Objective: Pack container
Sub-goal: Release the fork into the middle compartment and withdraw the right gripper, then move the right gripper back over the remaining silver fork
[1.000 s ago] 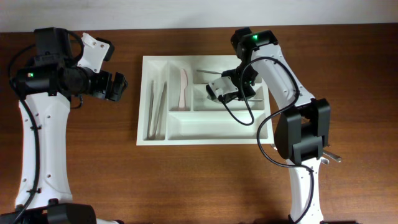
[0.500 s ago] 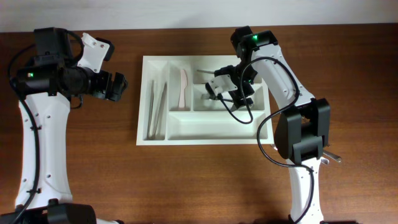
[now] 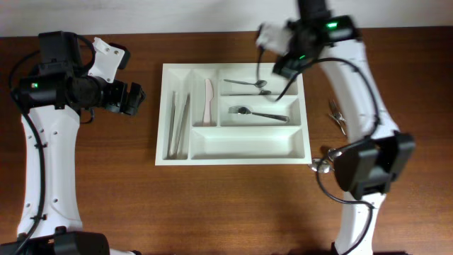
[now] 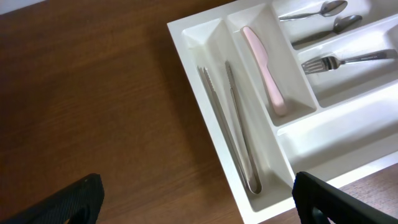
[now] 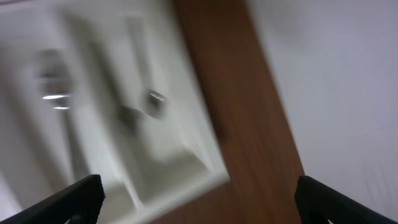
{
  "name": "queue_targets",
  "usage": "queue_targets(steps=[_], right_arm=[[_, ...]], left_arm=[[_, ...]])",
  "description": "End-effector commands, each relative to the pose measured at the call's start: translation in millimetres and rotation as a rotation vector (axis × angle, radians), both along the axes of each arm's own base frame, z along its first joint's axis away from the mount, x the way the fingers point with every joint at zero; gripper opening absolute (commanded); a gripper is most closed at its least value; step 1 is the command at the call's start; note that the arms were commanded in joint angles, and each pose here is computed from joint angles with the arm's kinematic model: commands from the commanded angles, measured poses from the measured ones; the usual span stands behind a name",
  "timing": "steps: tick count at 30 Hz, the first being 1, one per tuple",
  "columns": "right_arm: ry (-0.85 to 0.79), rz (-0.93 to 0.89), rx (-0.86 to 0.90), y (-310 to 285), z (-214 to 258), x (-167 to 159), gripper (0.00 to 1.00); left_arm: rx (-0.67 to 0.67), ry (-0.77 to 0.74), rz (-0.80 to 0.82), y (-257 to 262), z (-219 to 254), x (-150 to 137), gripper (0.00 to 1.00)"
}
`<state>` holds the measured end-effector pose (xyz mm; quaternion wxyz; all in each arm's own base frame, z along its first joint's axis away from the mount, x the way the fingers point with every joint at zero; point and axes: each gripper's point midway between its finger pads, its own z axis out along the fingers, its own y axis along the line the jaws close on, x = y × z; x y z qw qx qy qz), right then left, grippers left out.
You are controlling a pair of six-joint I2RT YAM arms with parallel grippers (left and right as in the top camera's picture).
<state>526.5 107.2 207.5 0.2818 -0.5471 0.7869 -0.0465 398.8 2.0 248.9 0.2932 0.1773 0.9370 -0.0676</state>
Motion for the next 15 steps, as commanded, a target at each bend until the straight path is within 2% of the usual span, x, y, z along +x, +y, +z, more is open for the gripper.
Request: queue_targets(steps=[1, 7, 15], right_arm=[[0.005, -0.432, 0.128, -77, 21, 9, 0.99], [0.084, -0.814, 0.249, -171, 13, -6, 0.99], [0.234, -1.019, 0.244, -243, -9, -55, 0.98]], left_arm=[[0.001, -0.034, -0.016, -2, 12, -3, 0.99], [0.001, -0.034, -0.016, -2, 12, -3, 0.99], [0.001, -0.034, -0.016, -2, 12, -3, 0.99]])
